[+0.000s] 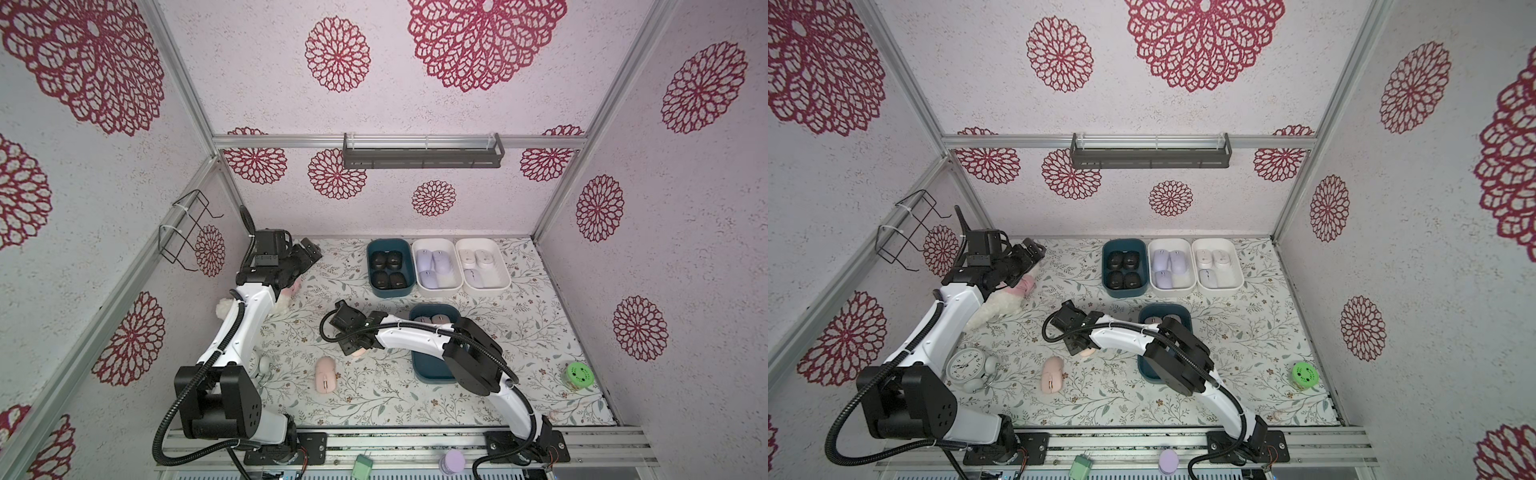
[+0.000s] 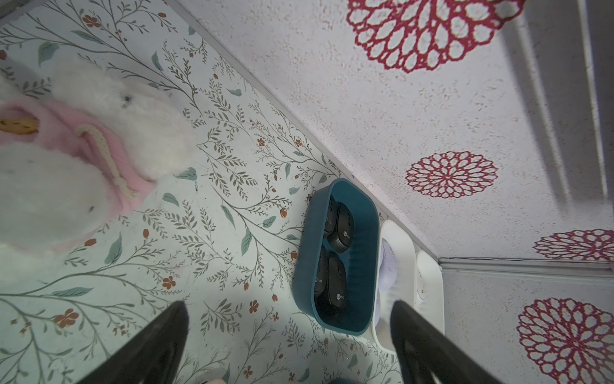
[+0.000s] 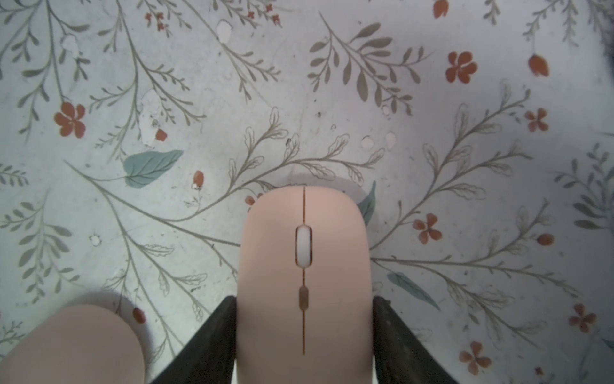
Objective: Place the mice by color into the storage box
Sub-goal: Pick up the mouse from the center of the board.
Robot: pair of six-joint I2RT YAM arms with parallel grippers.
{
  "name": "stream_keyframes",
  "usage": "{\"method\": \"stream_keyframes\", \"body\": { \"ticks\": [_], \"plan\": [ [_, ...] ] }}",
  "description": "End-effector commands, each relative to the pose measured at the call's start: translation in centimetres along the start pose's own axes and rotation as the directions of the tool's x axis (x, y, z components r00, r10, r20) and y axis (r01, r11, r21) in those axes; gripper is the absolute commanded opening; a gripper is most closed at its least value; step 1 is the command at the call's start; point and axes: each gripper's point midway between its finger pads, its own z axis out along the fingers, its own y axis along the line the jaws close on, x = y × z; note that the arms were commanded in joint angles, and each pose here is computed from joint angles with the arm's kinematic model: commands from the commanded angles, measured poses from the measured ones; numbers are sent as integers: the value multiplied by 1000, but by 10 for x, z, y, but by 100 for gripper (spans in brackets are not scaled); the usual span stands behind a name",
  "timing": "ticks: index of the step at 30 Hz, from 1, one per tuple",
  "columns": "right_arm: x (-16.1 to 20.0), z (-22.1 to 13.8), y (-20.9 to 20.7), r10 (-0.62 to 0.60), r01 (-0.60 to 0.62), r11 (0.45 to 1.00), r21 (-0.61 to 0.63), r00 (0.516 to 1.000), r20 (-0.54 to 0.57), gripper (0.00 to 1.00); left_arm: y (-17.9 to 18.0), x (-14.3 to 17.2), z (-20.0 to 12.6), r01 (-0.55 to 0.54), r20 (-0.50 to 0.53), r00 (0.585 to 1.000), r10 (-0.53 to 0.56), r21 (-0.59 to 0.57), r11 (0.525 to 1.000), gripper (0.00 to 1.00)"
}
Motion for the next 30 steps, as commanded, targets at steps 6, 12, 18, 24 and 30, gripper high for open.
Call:
{"method": "stream_keyframes", "body": {
  "ticks": [6,12,18,24,30],
  "plan": [
    [-41,-65,-8,21,-19,1000,-11,987,158,60,-6,-3,-3,-12,13,1000,12,16,1000,97],
    [-45,-86,-24,44,-48,999,18,978,202,59,-8,-2,-3,-14,11,1000,13,20,1000,97],
    [-37,-129,-78,126,-150,985,81,961,247,59,-26,15,0,-40,-30,999,42,66,997,97],
    [21,-161,-142,243,-280,945,166,947,210,59,-67,68,9,-123,-138,980,145,152,981,97],
    [76,-169,-168,385,-402,896,190,915,122,59,-91,107,11,-166,-222,952,211,205,965,97]
  ]
}}
